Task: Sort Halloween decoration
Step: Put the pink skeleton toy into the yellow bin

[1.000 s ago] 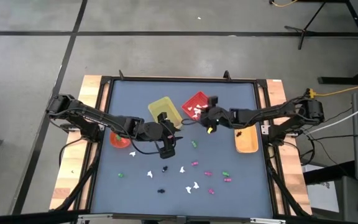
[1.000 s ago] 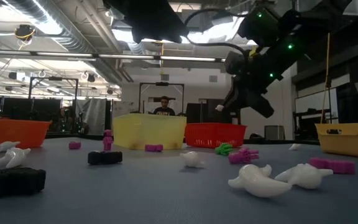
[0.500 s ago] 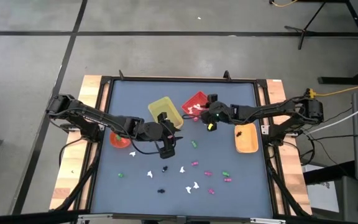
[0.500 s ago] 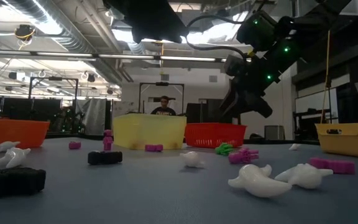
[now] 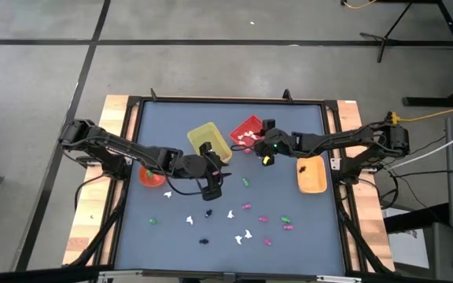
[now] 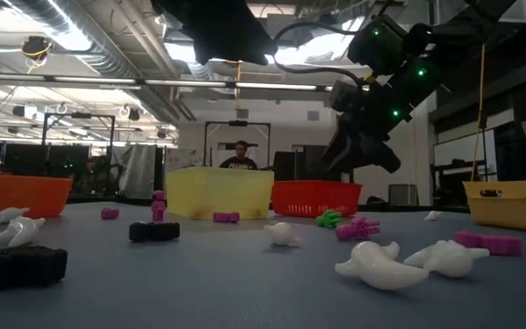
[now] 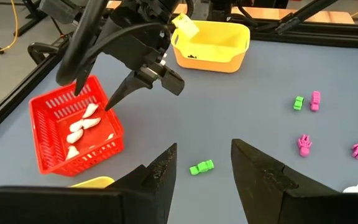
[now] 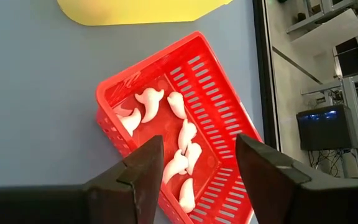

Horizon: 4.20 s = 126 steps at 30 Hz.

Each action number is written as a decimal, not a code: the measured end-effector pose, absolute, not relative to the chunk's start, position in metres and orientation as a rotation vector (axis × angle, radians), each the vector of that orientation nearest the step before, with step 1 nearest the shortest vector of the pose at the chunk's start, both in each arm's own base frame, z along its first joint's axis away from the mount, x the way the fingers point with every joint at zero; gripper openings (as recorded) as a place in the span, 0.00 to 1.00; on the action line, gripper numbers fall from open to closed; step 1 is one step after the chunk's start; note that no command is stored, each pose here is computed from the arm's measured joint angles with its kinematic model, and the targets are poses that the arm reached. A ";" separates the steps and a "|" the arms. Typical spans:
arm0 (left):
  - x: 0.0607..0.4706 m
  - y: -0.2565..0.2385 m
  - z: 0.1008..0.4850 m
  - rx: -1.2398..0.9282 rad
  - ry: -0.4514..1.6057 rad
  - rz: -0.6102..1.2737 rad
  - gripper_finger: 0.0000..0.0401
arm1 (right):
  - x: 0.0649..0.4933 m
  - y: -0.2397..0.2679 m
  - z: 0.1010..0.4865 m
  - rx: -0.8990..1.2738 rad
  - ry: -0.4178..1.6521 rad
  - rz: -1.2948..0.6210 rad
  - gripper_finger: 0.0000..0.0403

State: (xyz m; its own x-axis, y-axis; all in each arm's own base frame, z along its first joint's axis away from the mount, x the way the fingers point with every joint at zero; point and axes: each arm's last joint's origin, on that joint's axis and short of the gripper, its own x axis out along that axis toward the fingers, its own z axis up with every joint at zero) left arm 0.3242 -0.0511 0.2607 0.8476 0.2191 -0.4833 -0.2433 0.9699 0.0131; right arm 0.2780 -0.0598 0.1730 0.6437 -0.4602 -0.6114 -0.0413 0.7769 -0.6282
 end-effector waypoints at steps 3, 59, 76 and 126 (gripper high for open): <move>0.322 -0.051 0.258 -0.051 0.538 0.251 0.34 | 0.278 -0.060 0.173 -0.653 0.853 -0.258 0.50; 0.246 -0.033 0.136 -0.486 0.850 0.700 0.34 | 0.278 -0.060 0.173 -0.653 0.853 -0.258 0.49; 0.245 -0.033 0.136 -0.496 0.864 0.688 0.11 | 0.278 -0.060 0.173 -0.653 0.853 -0.258 0.49; 0.282 0.010 0.231 -0.177 0.650 0.614 0.05 | 0.299 -0.007 0.248 -0.766 1.035 -0.292 0.49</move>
